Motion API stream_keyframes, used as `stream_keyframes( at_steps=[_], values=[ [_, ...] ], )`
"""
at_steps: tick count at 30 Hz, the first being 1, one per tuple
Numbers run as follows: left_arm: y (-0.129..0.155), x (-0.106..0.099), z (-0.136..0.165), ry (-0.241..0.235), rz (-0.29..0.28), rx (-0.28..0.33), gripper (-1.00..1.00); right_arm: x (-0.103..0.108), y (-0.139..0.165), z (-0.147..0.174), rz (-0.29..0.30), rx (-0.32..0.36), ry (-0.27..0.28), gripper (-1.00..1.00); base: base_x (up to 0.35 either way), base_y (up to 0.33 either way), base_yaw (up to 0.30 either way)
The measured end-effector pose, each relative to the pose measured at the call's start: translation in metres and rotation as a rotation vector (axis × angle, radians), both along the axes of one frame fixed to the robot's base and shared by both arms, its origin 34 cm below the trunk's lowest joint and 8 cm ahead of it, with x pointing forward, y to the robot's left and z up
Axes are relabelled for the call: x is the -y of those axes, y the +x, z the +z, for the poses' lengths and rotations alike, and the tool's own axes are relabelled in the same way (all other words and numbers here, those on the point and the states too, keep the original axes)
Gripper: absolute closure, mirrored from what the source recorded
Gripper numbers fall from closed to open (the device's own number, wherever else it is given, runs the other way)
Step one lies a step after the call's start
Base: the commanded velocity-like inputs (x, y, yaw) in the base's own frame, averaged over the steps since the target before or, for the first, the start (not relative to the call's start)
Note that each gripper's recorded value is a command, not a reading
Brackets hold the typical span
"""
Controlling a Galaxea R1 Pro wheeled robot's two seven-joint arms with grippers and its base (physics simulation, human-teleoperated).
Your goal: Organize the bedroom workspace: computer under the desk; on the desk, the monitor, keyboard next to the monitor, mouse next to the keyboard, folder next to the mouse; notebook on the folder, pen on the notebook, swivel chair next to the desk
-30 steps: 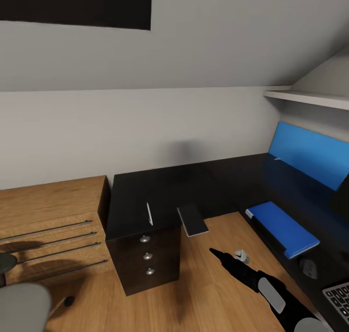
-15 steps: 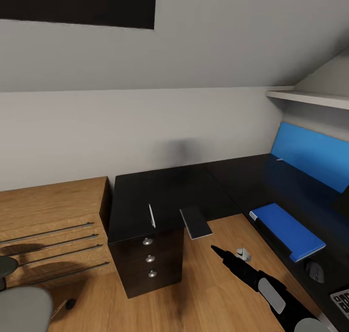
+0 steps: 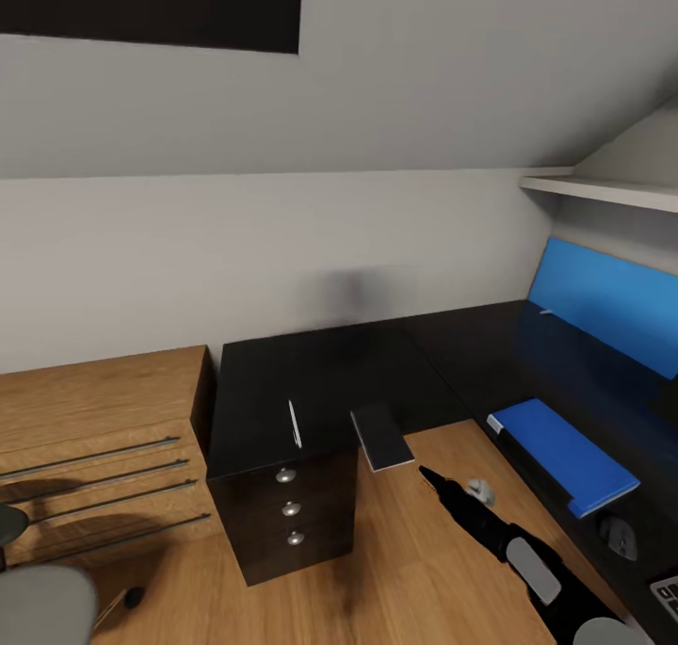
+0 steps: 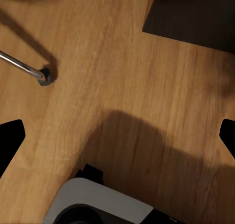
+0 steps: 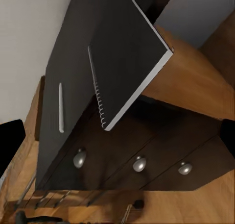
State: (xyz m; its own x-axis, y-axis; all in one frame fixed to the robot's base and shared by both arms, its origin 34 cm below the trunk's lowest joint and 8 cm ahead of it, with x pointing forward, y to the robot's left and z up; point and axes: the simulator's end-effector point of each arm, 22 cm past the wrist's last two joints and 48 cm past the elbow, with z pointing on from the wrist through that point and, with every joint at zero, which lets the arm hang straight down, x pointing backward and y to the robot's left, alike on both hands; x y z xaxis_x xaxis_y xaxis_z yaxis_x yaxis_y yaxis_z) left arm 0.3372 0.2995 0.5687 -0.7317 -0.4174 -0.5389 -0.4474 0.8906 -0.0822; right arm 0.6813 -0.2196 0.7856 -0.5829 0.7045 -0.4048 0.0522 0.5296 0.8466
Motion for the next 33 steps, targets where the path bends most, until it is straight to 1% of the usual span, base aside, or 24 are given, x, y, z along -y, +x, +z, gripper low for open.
stream_keyframes(
  at_steps=[2, 3, 5, 8, 12, 14, 16, 17, 18, 20, 23, 24, 27, 28, 30, 31, 33],
  values=[
    [0.000, 0.000, -0.003, 0.000, 0.000, 0.000, -1.00, 0.003, 0.003, 0.001, -0.025, 0.005, 0.029, -1.00, 0.003, 0.000, 0.000],
    [0.000, 0.000, -0.004, 0.000, 0.001, 0.000, -1.00, 0.006, 0.006, 0.003, -0.048, 0.008, 0.054, -1.00, 0.002, 0.000, 0.000],
    [0.001, 0.000, -0.007, -0.001, 0.002, 0.000, -1.00, 0.010, 0.008, 0.002, -0.078, 0.005, 0.084, -1.00, 0.001, 0.000, 0.000],
    [0.001, 0.000, -0.011, -0.001, 0.003, 0.000, -1.00, 0.015, 0.007, -0.006, -0.112, -0.007, 0.112, -1.00, 0.000, 0.000, 0.000],
    [0.002, 0.000, -0.016, -0.001, 0.005, 0.000, -1.00, 0.019, 0.007, -0.013, -0.134, -0.015, 0.131, -1.00, 0.000, 0.000, 0.000],
    [0.004, 0.004, -0.018, -0.006, 0.005, 0.003, -1.00, 0.019, 0.007, -0.016, -0.138, -0.016, 0.136, -1.00, 0.000, 0.000, 0.000],
    [0.015, 0.015, -0.017, -0.017, 0.004, 0.026, -1.00, 0.019, 0.007, -0.020, -0.141, -0.018, 0.139, -1.00, 0.000, 0.000, 0.000],
    [0.022, 0.017, -0.016, -0.019, 0.006, 0.041, -1.00, 0.019, 0.007, -0.021, -0.141, -0.018, 0.141, -1.00, 0.000, 0.000, 0.000],
    [0.038, 0.020, -0.011, -0.021, 0.010, 0.072, -1.00, 0.018, 0.007, -0.023, -0.142, -0.018, 0.142, -1.00, 0.000, 0.000, 0.000],
    [0.053, 0.020, -0.007, -0.020, 0.020, 0.095, -1.00, 0.018, 0.007, -0.025, -0.143, -0.019, 0.144, -1.00, 0.000, 0.000, 0.000],
    [0.078, 0.020, -0.001, -0.013, 0.023, 0.097, -1.00, 0.017, 0.007, -0.030, -0.143, -0.019, 0.144, -1.00, 0.000, 0.000, 0.000],
    [0.091, 0.021, 0.003, -0.009, 0.012, 0.088, -1.00, 0.017, 0.008, -0.031, -0.143, -0.019, 0.144, -1.00, 0.000, 0.000, 0.000],
    [0.109, 0.022, 0.009, -0.003, -0.012, 0.061, -1.00, 0.017, 0.008, -0.036, -0.143, -0.019, 0.144, -1.00, 0.000, 0.000, 0.000],
    [0.121, 0.023, 0.015, -0.003, -0.027, 0.050, -1.00, 0.017, 0.008, -0.037, -0.143, -0.019, 0.144, -1.00, 0.000, 0.000, 0.000],
    [0.135, 0.022, 0.024, -0.003, -0.036, 0.056, -1.00, 0.017, 0.008, -0.040, -0.143, -0.019, 0.145, -1.00, 0.000, 0.000, 0.000],
    [0.148, 0.021, 0.033, -0.002, -0.043, 0.069, -1.00, 0.016, 0.008, -0.041, -0.143, -0.018, 0.146, -1.00, 0.000, 0.000, 0.000],
    [0.161, 0.020, 0.042, 0.000, -0.048, 0.085, -1.00, 0.015, 0.008, -0.044, -0.142, -0.018, 0.148, -1.00, 0.000, 0.000, 0.000]
  ],
)
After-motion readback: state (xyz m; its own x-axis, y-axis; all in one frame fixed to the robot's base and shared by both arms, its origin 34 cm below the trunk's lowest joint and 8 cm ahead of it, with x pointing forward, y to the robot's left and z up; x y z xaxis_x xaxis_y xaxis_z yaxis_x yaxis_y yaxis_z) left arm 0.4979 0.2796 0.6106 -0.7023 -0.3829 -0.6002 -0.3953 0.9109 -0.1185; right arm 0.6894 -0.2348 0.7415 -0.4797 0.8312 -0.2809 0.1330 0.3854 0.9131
